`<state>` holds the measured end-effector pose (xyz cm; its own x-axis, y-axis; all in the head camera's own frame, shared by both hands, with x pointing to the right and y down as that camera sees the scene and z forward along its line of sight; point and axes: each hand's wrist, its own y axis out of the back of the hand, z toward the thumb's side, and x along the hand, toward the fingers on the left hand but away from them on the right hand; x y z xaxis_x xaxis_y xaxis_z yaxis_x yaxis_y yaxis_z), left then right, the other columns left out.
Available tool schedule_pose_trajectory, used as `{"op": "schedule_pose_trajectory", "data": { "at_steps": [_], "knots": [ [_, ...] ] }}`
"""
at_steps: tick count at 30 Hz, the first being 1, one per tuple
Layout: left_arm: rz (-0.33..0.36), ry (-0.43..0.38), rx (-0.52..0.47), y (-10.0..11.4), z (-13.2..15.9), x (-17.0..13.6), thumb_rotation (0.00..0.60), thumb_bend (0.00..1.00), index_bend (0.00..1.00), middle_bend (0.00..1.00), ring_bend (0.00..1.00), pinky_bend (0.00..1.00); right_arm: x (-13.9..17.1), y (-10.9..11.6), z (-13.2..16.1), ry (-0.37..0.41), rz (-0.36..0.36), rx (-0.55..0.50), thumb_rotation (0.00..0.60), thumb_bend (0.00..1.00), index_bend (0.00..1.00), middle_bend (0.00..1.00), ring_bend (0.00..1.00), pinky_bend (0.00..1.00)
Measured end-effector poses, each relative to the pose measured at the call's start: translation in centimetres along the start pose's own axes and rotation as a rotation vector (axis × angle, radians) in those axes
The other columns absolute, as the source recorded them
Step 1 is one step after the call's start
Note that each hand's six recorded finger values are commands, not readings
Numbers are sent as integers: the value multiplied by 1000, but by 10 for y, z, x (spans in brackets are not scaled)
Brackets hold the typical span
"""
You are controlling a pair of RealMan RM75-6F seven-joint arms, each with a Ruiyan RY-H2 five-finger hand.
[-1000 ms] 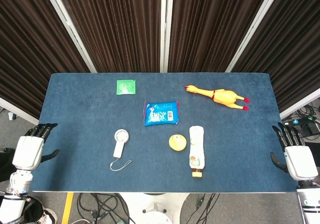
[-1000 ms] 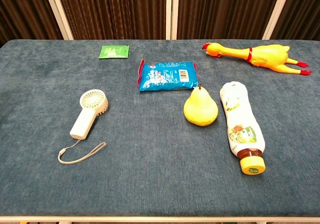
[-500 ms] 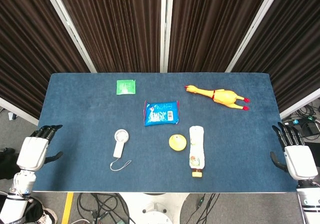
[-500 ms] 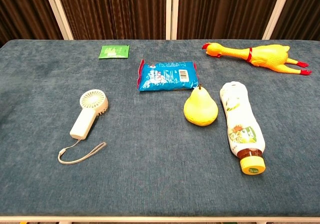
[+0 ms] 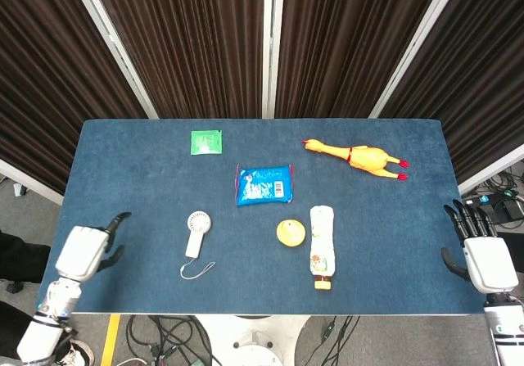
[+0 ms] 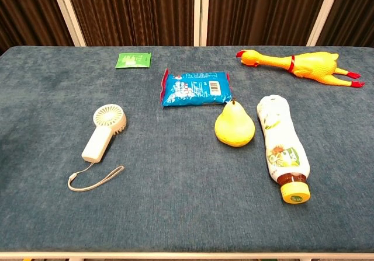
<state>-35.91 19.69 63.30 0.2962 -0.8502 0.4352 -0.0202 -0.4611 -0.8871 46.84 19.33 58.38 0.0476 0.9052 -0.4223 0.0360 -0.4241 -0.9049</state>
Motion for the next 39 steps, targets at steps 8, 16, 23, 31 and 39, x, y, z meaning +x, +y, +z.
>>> {"op": "schedule_pose_trajectory", "data": {
  "at_steps": [8,16,23,31,39],
  "knots": [
    [-112,-140,6,-35,46,12,600,379,184,796,812,857,-1,3,5,14,-9,-5,600,327,0,0,0,0],
    [-178,-218,66,-62,70,26,600,397,185,794,812,856,-1,2,2,4,0,-8,600,327,0,0,0,0],
    [-234,-195,98,-77,73,35,600,402,185,795,812,856,-2,1,-1,2,4,-10,600,327,0,0,0,0],
    [-255,-175,105,-82,77,46,600,408,184,798,812,856,-3,1,-5,-6,7,-15,600,327,0,0,0,0],
    [-270,-174,105,-82,80,52,600,409,180,798,812,856,-3,0,-7,-11,12,-16,600,327,0,0,0,0]
  ]
}}
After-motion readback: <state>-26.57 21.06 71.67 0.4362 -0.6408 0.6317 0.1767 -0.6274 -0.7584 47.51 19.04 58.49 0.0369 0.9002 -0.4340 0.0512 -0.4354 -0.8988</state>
